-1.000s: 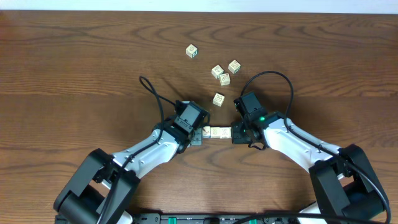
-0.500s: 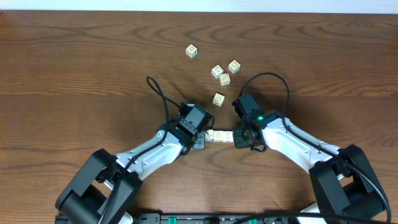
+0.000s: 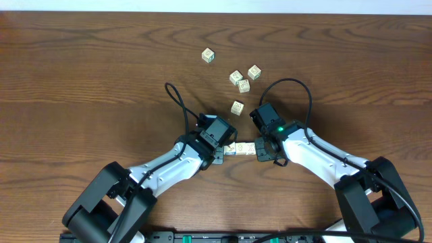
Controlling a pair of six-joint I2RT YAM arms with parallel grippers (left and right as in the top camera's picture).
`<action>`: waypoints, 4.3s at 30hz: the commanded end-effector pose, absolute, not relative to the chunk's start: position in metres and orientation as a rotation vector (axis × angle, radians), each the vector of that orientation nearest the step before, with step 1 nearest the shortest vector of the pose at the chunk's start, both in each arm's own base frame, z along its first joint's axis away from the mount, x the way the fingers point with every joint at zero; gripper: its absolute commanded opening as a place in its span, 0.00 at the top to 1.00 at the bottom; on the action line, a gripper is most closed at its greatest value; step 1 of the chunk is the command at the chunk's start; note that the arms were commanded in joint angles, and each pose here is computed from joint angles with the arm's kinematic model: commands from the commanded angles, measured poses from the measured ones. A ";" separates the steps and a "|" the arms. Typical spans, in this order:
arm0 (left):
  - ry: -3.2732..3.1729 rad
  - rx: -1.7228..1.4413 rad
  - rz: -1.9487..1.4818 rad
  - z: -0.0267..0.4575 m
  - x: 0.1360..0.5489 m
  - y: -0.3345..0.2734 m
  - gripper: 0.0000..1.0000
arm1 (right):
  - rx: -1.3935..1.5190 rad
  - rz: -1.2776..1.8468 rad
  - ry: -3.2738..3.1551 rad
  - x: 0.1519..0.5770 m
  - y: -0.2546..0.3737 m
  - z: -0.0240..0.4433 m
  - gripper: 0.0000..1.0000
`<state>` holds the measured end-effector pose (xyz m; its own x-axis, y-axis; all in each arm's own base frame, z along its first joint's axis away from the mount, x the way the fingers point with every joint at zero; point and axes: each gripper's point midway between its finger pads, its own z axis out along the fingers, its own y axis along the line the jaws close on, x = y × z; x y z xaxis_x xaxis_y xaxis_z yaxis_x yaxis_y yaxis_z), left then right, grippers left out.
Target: Lift 5 blocks
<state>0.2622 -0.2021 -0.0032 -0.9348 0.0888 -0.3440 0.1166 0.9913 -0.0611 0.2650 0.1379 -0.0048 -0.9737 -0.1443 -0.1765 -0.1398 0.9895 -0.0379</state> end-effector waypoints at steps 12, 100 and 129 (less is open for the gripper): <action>2.757 0.235 -0.413 0.025 0.281 -0.231 0.65 | -0.281 0.359 2.939 0.295 0.176 0.020 0.78; 1.451 0.018 -0.055 0.298 0.263 -0.017 0.22 | -0.066 -0.134 2.412 0.429 0.101 0.079 0.01; 1.693 -0.265 -0.008 0.139 0.242 0.020 0.21 | -0.066 -0.134 2.412 0.429 0.101 0.079 0.01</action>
<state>0.2447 0.0146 0.1555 -0.0647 -0.1380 -0.9883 -0.1297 0.9832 -0.1288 0.4261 0.1029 0.0768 -0.7528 -0.0749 -0.6540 -0.0144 0.9951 -0.0974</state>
